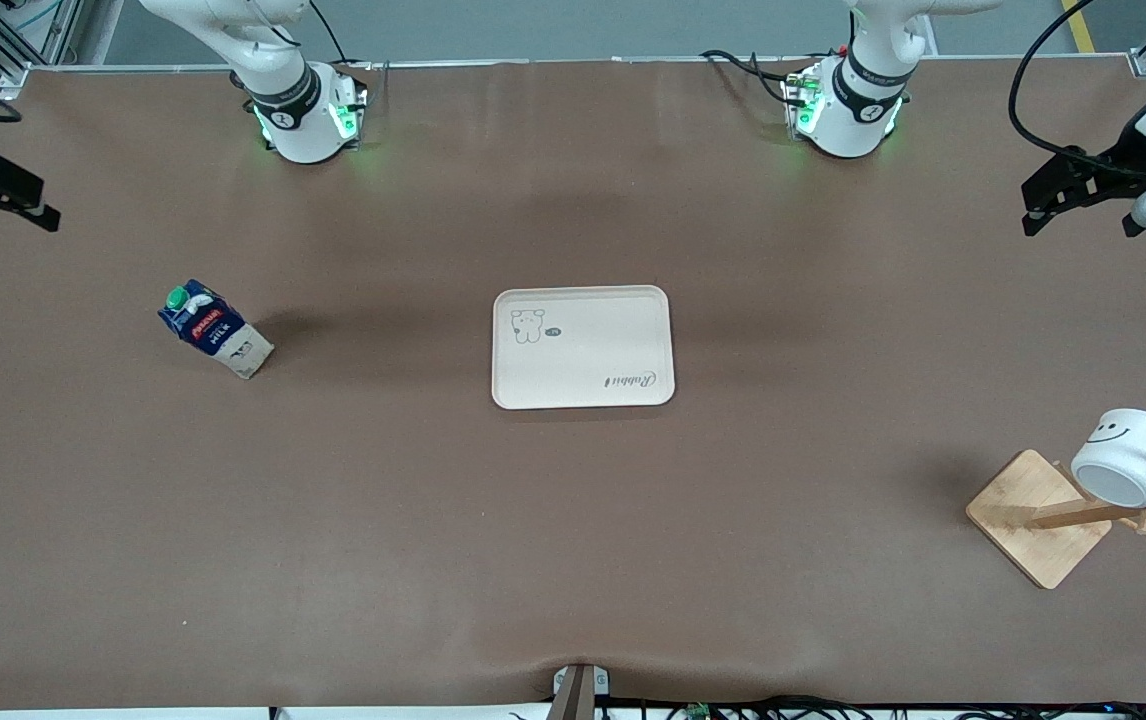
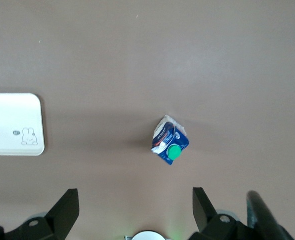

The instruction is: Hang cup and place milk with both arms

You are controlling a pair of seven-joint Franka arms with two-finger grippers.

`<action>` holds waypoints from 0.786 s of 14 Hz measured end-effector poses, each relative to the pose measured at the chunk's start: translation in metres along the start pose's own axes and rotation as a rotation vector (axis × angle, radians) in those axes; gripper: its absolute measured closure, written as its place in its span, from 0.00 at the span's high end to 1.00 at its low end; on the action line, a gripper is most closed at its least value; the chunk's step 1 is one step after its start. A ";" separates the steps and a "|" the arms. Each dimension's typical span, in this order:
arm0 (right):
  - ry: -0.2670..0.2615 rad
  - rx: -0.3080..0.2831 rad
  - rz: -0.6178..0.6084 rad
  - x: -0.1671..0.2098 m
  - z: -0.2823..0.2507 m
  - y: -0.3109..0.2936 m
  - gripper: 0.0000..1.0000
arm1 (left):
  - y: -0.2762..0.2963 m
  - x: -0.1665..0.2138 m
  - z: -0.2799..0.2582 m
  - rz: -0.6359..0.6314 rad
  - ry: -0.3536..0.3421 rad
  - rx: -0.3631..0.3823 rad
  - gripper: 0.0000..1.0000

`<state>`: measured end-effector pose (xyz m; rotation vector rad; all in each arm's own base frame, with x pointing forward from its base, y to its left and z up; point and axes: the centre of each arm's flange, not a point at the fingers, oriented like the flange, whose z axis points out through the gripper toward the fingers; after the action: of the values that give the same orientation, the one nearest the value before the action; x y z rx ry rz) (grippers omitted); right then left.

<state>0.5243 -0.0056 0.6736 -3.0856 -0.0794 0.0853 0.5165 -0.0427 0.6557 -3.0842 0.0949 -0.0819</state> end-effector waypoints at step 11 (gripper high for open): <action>-0.010 -0.017 -0.122 -0.010 0.015 0.039 1.00 | -0.001 0.025 0.014 -0.001 -0.016 -0.005 1.00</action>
<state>0.5151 -0.0442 0.6567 -3.0891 -0.2694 0.0946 0.5418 -0.0424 0.6435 -3.0896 0.0938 -0.0566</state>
